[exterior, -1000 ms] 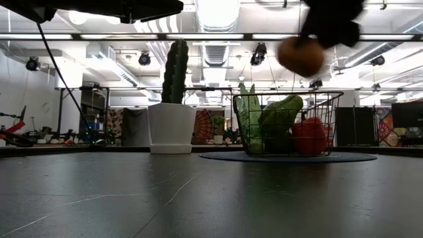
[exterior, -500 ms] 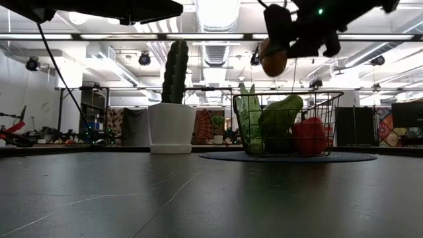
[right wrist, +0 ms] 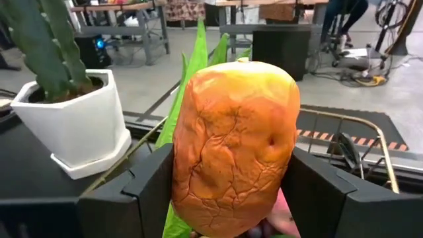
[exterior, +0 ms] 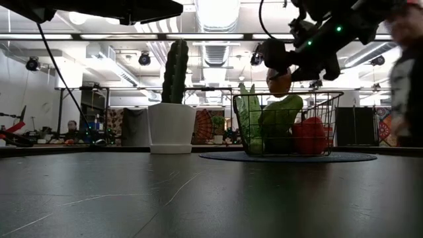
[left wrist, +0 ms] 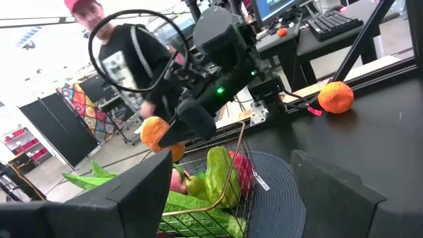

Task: Build produce basket
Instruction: Put the yellow mango into the gold wire basket, then put the orange into the gold wire basket

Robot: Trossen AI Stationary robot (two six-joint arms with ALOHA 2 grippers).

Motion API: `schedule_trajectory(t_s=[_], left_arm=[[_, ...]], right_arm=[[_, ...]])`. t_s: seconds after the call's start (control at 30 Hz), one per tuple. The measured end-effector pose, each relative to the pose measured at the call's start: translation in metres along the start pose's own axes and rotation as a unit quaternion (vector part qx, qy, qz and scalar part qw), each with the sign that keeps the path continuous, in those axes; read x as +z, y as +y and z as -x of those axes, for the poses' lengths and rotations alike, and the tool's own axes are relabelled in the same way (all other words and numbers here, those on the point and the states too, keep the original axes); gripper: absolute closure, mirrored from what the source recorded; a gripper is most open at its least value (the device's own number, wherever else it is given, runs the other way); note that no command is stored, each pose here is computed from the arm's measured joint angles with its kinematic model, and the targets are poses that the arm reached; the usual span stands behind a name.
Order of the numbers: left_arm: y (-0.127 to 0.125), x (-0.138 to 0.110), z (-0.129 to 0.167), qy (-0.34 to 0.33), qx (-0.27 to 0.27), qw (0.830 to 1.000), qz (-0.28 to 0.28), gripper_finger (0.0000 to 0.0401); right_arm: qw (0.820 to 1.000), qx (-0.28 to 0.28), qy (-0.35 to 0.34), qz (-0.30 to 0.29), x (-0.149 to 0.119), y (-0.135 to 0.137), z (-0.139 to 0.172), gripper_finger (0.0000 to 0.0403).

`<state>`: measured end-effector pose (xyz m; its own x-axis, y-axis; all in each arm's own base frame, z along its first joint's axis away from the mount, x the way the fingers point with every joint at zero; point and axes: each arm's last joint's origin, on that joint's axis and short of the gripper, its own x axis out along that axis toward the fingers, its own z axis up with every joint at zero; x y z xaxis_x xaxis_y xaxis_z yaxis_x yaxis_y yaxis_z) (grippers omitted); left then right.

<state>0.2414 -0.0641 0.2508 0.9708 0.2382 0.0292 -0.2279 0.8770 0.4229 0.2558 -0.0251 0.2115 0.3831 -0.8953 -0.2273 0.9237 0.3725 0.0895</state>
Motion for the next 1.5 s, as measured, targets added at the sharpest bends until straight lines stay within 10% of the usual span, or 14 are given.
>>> schedule_trajectory(t_s=[0.87, 1.5], left_arm=[[0.000, 0.000, 0.000, 0.002, -0.001, 1.000, -0.002, 0.0111], [0.000, -0.001, 0.000, 0.003, -0.001, 1.000, -0.002, 0.0111]], right_arm=[[0.998, -0.035, 0.036, 0.025, -0.010, 0.023, -0.049, 0.0079], [0.966, 0.248, 0.063, 0.039, 0.040, 0.044, 0.026, 0.0087]])
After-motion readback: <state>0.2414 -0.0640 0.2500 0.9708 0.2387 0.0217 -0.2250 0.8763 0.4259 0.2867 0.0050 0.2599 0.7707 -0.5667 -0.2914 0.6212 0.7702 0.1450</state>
